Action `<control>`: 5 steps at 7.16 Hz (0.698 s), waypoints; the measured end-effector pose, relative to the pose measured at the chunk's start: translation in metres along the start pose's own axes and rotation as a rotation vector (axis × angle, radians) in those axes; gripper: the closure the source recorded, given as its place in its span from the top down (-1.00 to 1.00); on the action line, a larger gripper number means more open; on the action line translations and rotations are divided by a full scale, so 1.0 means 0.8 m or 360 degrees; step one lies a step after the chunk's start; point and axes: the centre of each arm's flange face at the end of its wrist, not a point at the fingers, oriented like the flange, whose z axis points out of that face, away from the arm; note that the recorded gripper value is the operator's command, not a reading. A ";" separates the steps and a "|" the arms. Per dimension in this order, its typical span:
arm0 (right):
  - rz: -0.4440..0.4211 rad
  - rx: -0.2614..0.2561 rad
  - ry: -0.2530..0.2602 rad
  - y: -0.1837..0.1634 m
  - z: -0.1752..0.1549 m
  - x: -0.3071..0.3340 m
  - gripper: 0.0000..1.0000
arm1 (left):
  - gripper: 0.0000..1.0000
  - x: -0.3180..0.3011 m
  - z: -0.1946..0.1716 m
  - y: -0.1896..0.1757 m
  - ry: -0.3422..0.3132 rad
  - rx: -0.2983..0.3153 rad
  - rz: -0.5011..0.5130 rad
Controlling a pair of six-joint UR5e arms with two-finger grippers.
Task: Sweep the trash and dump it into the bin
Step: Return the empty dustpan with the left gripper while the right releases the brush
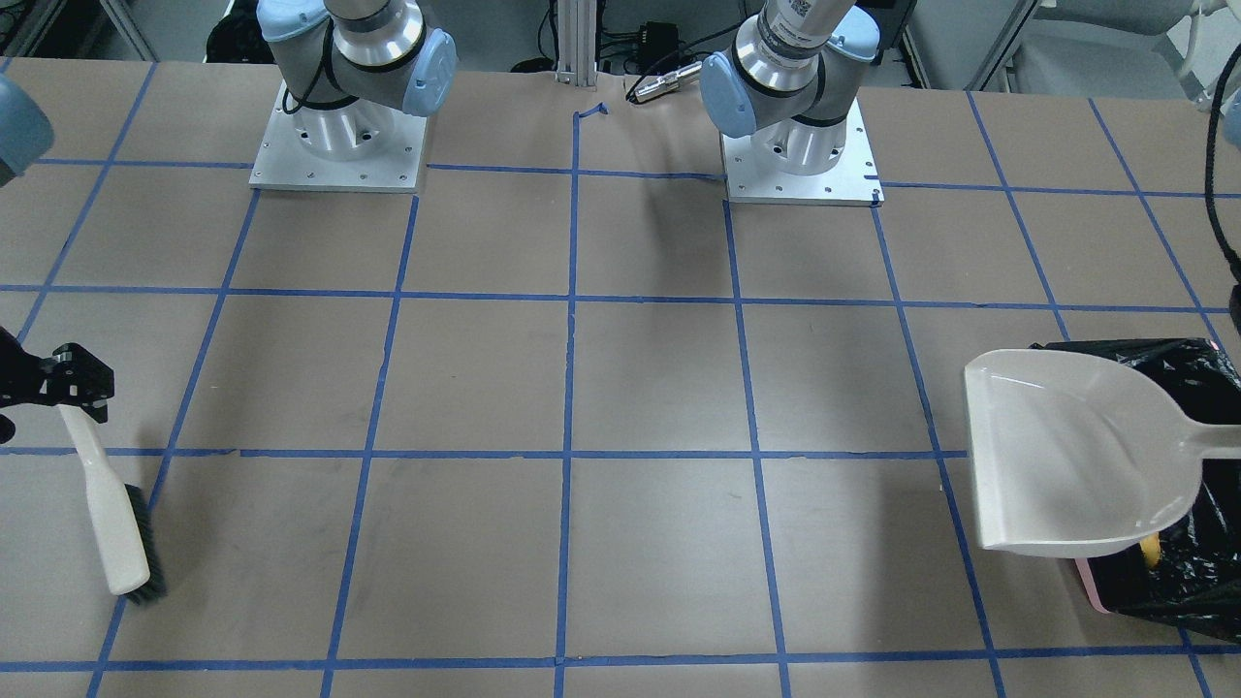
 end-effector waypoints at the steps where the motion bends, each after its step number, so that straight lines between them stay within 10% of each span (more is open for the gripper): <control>1: 0.0055 -0.0005 -0.0004 -0.011 -0.023 -0.020 1.00 | -1.00 -0.016 0.022 -0.038 0.0041 0.0143 -0.0045; 5: 0.0250 -0.0019 -0.0015 -0.046 -0.119 -0.144 1.00 | -1.00 -0.059 0.135 -0.178 0.0294 0.0435 -0.0255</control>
